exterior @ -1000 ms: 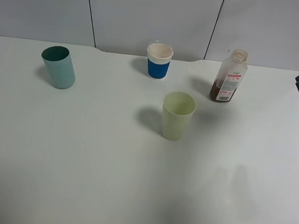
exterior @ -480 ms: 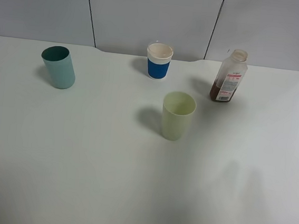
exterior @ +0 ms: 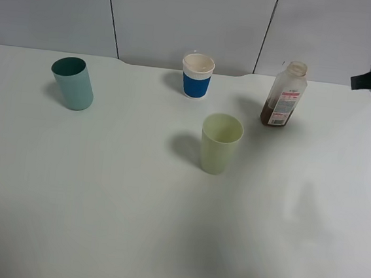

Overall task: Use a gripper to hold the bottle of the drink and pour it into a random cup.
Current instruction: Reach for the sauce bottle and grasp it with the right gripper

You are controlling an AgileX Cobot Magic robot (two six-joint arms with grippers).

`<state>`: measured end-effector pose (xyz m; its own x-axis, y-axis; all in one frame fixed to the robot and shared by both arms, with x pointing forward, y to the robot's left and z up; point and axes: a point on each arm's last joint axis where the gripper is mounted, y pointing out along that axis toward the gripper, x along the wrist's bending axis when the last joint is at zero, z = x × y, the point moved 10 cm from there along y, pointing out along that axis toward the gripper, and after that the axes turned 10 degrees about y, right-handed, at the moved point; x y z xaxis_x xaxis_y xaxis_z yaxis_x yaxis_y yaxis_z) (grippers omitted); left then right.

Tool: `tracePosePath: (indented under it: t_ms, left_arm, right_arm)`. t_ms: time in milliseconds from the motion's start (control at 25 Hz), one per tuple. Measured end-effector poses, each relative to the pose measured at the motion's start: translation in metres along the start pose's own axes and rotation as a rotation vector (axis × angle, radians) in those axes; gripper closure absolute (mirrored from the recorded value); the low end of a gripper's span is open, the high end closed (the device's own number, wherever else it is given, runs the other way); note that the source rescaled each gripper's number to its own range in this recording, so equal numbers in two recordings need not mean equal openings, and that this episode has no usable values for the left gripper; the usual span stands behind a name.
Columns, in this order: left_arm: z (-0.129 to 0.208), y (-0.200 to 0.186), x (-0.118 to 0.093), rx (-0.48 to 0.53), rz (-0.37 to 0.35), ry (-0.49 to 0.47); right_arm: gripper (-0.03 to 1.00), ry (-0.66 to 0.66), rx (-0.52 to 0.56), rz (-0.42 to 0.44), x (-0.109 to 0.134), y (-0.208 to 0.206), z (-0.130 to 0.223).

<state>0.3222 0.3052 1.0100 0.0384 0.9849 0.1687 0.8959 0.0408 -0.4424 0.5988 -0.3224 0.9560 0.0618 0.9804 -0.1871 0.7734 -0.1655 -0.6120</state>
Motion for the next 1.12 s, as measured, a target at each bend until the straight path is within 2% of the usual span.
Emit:
tracePosePath:
  t_ms: [160,240,440,760,960,1120]
  left_arm:
    - [0.0,0.0,0.0,0.0,0.0,0.0]
    - [0.0,0.0,0.0,0.0,0.0,0.0]
    - [0.0,0.0,0.0,0.0,0.0,0.0]
    - [0.0,0.0,0.0,0.0,0.0,0.0]
    - [0.0,0.0,0.0,0.0,0.0,0.0]
    - [0.0,0.0,0.0,0.0,0.0,0.0]
  right_arm:
    - [0.23,0.017,0.066,-0.028,0.01,0.02,0.017]
    - [0.18,0.065,0.084,-0.049,0.013,0.026,0.023]
    - [0.16,0.146,0.097,-0.108,0.019,0.029,0.025]
    - [0.16,-0.096,0.114,-0.243,0.037,0.024,0.031]
    - [0.16,-0.041,0.096,-0.222,0.018,0.028,0.028]
    - [0.16,-0.064,0.092,-0.22,0.017,0.028,0.028]
